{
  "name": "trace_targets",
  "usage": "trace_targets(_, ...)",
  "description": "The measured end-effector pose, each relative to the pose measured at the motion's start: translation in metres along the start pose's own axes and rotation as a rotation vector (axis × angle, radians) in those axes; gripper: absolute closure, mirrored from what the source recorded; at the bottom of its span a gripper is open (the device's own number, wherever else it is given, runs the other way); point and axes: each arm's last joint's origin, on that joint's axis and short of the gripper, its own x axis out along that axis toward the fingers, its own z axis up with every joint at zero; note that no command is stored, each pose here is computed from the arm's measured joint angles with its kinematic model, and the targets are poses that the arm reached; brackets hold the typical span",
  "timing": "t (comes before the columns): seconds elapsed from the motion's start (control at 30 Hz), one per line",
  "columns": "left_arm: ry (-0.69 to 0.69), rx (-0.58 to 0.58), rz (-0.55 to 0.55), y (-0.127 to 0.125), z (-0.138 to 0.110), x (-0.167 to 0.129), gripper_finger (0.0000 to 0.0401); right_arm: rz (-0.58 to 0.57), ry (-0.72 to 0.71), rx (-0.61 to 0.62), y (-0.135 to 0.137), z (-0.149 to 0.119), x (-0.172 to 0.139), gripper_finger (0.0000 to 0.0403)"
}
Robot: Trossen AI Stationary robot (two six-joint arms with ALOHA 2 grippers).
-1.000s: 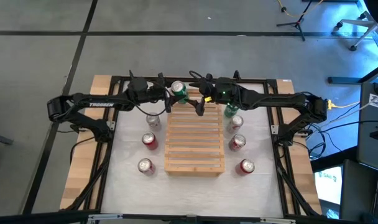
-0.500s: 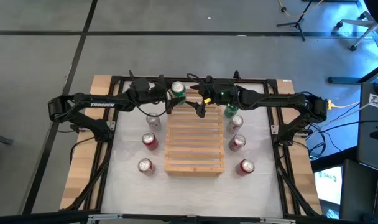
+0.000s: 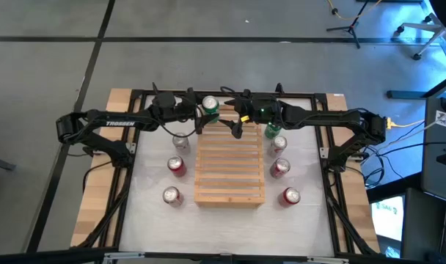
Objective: Place canned beverage on shelf
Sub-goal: Put the left green soda can on the shelf
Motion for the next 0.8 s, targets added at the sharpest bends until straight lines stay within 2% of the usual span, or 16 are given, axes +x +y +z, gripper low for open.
trace_targets(0.43, -0.007, 0.001, 0.004, 0.0, 0.001, 0.0, 0.0079, 0.0, -0.007, 0.0, 0.0, 0.001, 0.0, 0.0049)
trace_targets(0.8, -0.085, 0.013, -0.004, -0.002, 0.021, -0.013, 0.0079, 0.0, -0.007, 0.0, 0.0, 0.001, 0.0, 0.0049)
